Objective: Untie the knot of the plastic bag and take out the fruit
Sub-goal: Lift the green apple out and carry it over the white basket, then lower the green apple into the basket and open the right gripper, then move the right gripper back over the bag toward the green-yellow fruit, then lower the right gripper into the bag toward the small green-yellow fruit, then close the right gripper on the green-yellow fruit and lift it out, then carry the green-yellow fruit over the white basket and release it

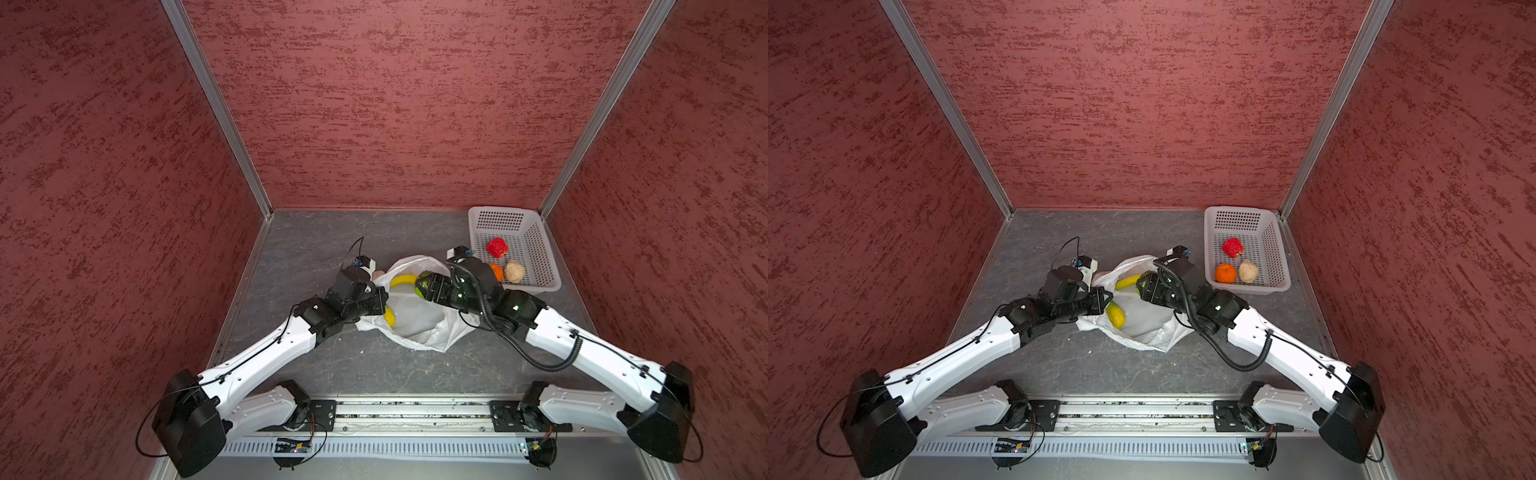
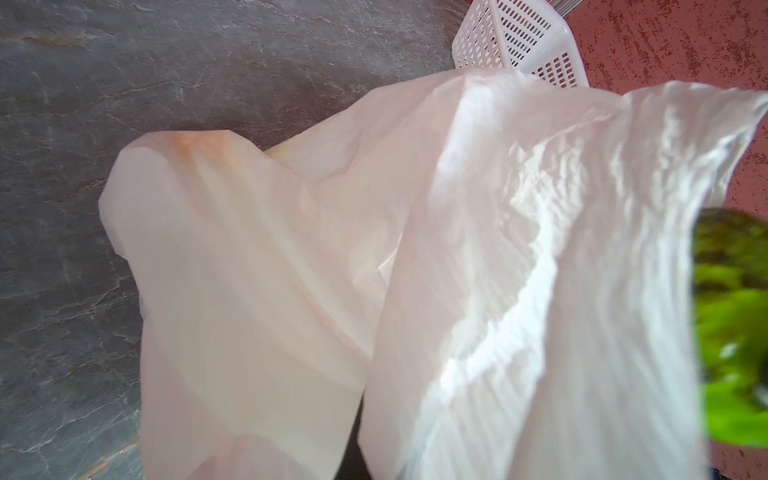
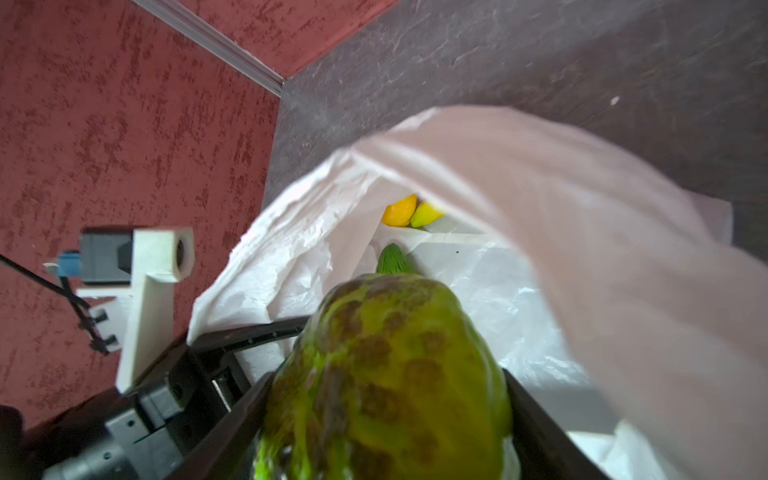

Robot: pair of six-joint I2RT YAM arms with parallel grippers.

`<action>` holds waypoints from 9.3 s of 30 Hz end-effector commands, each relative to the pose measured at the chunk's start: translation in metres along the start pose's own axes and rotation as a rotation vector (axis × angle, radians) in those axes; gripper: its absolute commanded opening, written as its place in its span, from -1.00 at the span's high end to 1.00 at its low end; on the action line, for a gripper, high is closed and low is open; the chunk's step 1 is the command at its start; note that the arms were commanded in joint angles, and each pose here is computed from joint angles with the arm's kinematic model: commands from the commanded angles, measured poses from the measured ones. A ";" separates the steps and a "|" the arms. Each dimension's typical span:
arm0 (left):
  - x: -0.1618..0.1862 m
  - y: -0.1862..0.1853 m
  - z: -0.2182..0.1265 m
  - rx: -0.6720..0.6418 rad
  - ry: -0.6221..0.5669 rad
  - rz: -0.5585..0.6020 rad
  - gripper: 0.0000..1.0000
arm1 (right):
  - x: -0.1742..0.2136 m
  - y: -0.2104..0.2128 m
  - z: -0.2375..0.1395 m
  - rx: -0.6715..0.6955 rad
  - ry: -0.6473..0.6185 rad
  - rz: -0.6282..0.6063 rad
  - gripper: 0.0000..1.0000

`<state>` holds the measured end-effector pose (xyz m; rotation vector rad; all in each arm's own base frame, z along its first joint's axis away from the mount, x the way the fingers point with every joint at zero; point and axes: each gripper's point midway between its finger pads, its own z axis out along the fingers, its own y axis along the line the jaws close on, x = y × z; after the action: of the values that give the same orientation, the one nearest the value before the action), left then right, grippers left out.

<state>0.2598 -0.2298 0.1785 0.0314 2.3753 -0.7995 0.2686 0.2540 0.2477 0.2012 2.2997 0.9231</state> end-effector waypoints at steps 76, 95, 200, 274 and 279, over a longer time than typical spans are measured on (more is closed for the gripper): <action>-0.015 -0.008 -0.008 0.020 -0.064 0.014 1.00 | -0.166 -0.171 -0.007 0.345 -0.174 0.027 -0.86; -0.011 -0.012 -0.004 0.041 -0.041 0.022 1.00 | -0.025 -0.003 -0.029 0.081 0.033 -0.136 -0.83; 0.049 0.015 -0.032 -0.078 -0.016 0.057 1.00 | 0.135 -0.068 0.194 0.284 0.260 -0.315 -0.51; 0.004 -0.006 -0.015 -0.068 -0.074 0.062 1.00 | -0.192 -0.106 -0.039 0.259 -0.271 -0.099 0.20; 0.003 -0.006 -0.015 -0.068 -0.077 0.054 1.00 | -0.226 -0.168 -0.003 0.342 -0.265 -0.050 0.21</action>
<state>0.2420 -0.2236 0.1771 0.0346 2.3560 -0.6628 0.4294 0.0562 0.2465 0.4289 2.2463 0.4443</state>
